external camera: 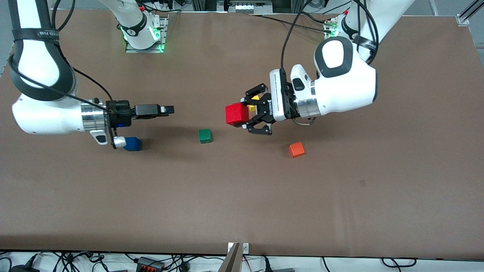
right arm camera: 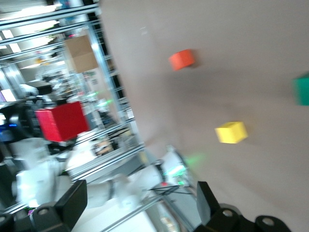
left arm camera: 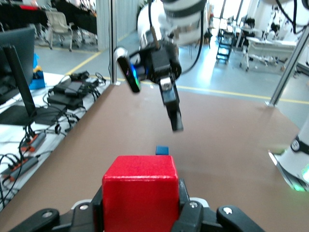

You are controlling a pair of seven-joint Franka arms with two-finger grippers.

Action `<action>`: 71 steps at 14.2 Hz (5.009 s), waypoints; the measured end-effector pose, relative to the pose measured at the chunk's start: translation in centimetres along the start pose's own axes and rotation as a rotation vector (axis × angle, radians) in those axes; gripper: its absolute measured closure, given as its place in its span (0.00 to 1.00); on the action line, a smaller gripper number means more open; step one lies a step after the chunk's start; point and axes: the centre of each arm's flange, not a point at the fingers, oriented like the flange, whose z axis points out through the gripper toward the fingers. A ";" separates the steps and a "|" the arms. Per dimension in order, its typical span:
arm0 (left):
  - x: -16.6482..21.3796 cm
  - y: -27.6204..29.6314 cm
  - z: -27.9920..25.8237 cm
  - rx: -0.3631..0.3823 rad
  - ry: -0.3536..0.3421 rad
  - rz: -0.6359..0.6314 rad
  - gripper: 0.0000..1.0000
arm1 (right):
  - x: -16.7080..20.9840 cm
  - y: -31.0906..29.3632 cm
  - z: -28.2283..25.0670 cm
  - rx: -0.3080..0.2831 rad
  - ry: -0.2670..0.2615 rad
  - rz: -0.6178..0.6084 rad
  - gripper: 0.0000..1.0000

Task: Pass red block to right arm, stack on blue
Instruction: 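Lift the red cube with the left gripper while the right gripper approaches, then close the right gripper on the red cube held by the left gripper, then open the left gripper and draw it back from the red cube, then carry the red cube with the right gripper over the blue cube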

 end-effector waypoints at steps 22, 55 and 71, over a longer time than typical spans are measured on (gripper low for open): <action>-1.3 2.6 5.3 0.042 0.090 -0.021 0.44 | 3.8 3.2 10.4 0.547 -0.140 -0.118 0.00; -1.2 2.2 4.9 0.052 0.095 -0.016 0.11 | 3.9 1.8 12.9 0.595 -0.104 -0.223 0.43; -5.3 -2.5 -5.2 -0.257 -0.172 -0.005 0.00 | 5.4 1.2 4.1 0.110 -0.107 -0.306 0.44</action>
